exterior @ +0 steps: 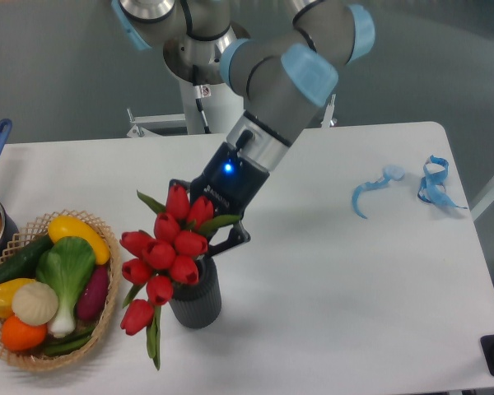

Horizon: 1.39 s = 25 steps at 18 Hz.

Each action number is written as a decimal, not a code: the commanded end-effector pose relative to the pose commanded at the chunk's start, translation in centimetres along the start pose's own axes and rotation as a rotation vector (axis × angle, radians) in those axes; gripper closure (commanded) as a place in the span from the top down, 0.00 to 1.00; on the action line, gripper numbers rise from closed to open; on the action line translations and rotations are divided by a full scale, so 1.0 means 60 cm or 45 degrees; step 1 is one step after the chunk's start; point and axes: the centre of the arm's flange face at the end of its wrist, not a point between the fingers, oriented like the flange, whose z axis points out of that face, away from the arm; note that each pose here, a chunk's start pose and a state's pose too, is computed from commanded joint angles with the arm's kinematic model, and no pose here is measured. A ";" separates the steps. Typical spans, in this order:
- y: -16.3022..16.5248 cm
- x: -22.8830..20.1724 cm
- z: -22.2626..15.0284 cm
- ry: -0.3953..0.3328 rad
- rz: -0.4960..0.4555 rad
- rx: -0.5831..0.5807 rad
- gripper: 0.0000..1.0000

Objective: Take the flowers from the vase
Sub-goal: 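Lift the gripped tulip bunch up out of the black vase, then carry the tulip bunch away from the vase toward the blue ribbon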

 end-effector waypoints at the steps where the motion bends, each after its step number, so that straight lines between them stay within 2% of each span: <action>1: -0.012 -0.002 -0.009 -0.008 -0.014 0.014 0.30; 5: -0.062 -0.002 -0.040 -0.031 -0.039 0.065 0.30; 9: -0.100 -0.037 -0.106 -0.096 -0.082 0.130 0.30; 15: -0.061 -0.104 -0.191 -0.193 -0.139 0.167 0.30; 18: -0.027 -0.146 -0.233 -0.262 -0.125 0.162 0.30; 21: 0.004 -0.176 -0.227 -0.270 -0.053 0.140 0.30; 23: 0.035 -0.203 -0.253 -0.310 -0.059 0.131 0.30; 25: 0.048 -0.210 -0.252 -0.311 -0.053 0.125 0.30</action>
